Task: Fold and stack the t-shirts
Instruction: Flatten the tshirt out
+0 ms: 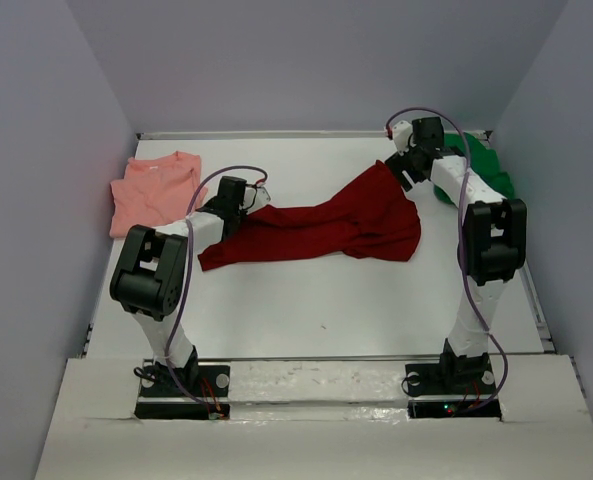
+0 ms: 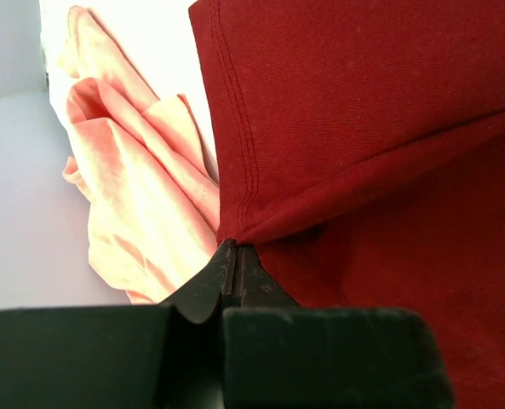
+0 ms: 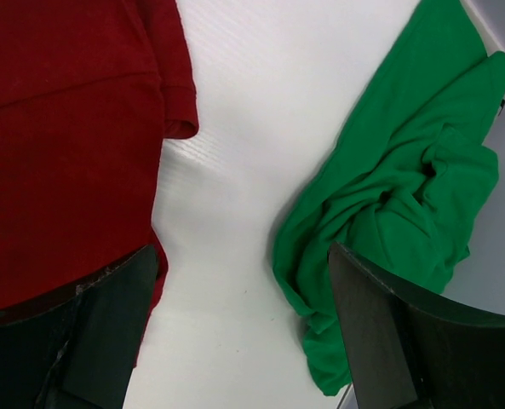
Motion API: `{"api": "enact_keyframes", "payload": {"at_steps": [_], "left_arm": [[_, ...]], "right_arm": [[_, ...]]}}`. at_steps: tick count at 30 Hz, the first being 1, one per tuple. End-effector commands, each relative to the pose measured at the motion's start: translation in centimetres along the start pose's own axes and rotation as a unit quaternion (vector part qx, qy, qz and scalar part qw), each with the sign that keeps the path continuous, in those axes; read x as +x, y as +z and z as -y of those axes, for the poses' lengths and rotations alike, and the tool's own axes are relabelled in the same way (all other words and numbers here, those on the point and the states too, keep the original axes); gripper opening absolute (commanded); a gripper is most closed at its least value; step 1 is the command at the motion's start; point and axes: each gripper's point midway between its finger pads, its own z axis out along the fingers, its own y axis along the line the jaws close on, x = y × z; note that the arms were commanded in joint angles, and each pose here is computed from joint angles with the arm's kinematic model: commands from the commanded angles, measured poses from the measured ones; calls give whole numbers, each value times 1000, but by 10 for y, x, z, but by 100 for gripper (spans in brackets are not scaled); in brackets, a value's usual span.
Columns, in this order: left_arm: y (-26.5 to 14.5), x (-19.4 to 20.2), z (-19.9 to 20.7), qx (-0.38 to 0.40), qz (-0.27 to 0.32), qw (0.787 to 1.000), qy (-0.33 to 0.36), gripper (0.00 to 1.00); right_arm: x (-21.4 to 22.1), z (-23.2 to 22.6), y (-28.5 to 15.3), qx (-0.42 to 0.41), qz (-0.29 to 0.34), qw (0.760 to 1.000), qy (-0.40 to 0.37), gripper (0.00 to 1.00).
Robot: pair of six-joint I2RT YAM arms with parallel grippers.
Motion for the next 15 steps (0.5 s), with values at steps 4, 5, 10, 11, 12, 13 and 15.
{"api": "enact_keyframes", "payload": {"at_steps": [4,5,10,11,12,13,15], "left_arm": [[-6,-8,-18,-27,7,999,-25,0],[-7,-9,-19,-27,9,999,-26,0],[-10,-11,-24,-35,7,999,-33,0],[-10,-11,-25,-39,5,999,-36,0],[-10,-10,-24,-38,3,999,-34,0],[-11,-11,-23,-38,2,999,-33,0],[-11,-9,-21,-37,-1,999,-30,0]], "right_arm": [[-8,12,-17,13,24,1000,0,86],[-7,10,-18,9,24,1000,0,86],[5,-11,-19,-38,10,999,5,85],[6,-14,-18,-42,9,999,6,84],[9,-19,-17,-51,6,999,8,84],[8,-24,-16,-62,11,998,11,83],[6,-30,-10,-77,15,997,18,81]]}}
